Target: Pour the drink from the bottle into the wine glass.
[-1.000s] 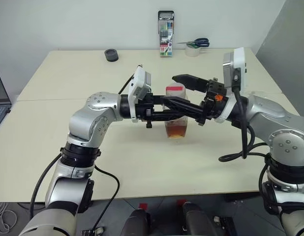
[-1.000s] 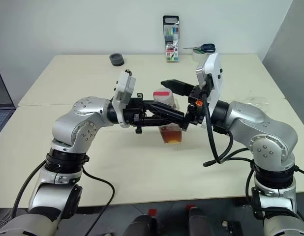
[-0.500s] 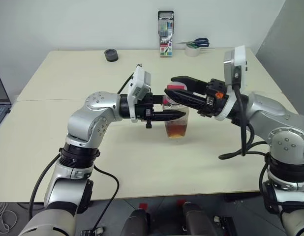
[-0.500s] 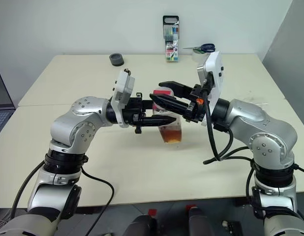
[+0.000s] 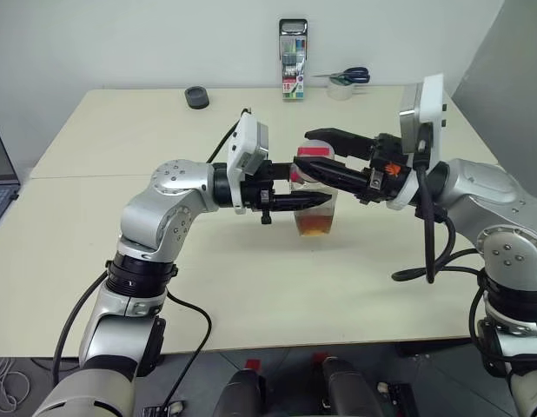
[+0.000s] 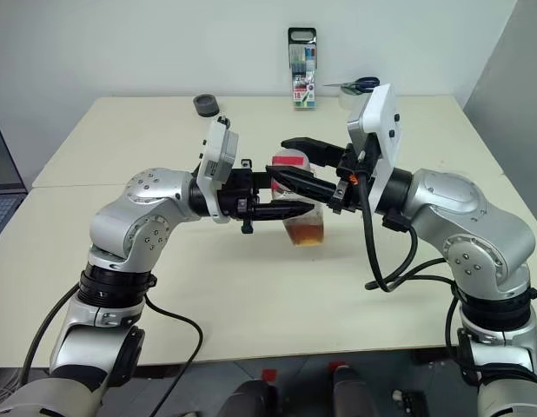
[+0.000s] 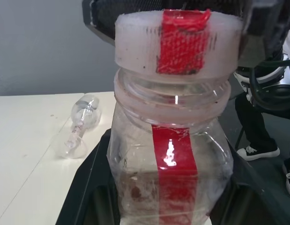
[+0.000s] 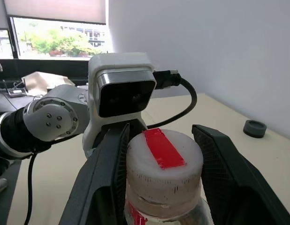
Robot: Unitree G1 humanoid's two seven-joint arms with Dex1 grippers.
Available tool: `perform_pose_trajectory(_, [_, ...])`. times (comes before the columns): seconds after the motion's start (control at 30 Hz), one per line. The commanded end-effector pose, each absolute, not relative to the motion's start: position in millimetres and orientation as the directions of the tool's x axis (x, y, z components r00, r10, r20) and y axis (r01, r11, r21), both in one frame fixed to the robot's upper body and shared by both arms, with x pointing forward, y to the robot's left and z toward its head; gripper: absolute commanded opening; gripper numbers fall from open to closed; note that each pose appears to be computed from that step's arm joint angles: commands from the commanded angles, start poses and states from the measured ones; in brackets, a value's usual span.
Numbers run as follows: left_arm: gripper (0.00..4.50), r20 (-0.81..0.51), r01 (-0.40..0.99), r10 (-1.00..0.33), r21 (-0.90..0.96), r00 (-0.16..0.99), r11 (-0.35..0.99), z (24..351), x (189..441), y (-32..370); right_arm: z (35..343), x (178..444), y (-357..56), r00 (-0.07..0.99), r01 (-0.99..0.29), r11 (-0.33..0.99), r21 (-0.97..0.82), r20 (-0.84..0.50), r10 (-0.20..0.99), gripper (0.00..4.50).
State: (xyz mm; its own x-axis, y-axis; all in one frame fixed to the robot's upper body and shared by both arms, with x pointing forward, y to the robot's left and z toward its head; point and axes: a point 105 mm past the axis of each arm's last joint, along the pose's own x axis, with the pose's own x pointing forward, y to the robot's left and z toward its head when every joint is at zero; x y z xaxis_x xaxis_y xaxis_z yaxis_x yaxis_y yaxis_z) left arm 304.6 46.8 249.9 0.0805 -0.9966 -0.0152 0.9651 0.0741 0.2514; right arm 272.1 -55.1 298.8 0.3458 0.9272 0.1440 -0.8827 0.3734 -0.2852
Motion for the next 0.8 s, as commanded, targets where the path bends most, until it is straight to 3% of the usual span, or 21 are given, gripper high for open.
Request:
perform_pose_trajectory(0.03, [1.87, -0.004, 0.965, -0.999, 0.258, 0.048, 0.045, 256, 300, 49, 329, 289, -81, 0.490, -0.804, 0.550, -0.228, 0.272, 0.829, 1.79])
perform_pose_trajectory(0.17, [1.87, -0.002, 0.965, -0.999, 0.260, 0.045, 0.043, 256, 300, 48, 349, 287, -79, 0.464, -0.875, 0.481, 0.057, 0.388, 0.797, 1.79])
perform_pose_trajectory(0.3, [1.87, -0.001, 0.964, -0.999, 0.262, 0.050, 0.048, 255, 300, 49, 354, 286, -83, 0.483, -0.874, 0.454, 0.172, 0.412, 0.773, 1.79])
perform_pose_trajectory(0.5, [1.87, -0.001, 0.963, -0.998, 0.263, 0.057, 0.055, 255, 300, 51, 330, 296, -93, 0.607, -0.744, 0.656, -0.124, 0.286, 0.742, 1.79])
perform_pose_trajectory(0.67, [1.87, -0.001, 0.963, -0.998, 0.261, 0.065, 0.062, 255, 300, 51, 248, 332, -151, 0.881, -0.419, 0.875, -0.243, 0.123, 0.456, 1.79])
perform_pose_trajectory(0.8, [1.87, -0.003, 0.964, -0.998, 0.258, 0.070, 0.067, 256, 300, 53, 183, 335, -182, 0.963, -0.263, 0.949, -0.176, 0.008, 0.269, 1.79])
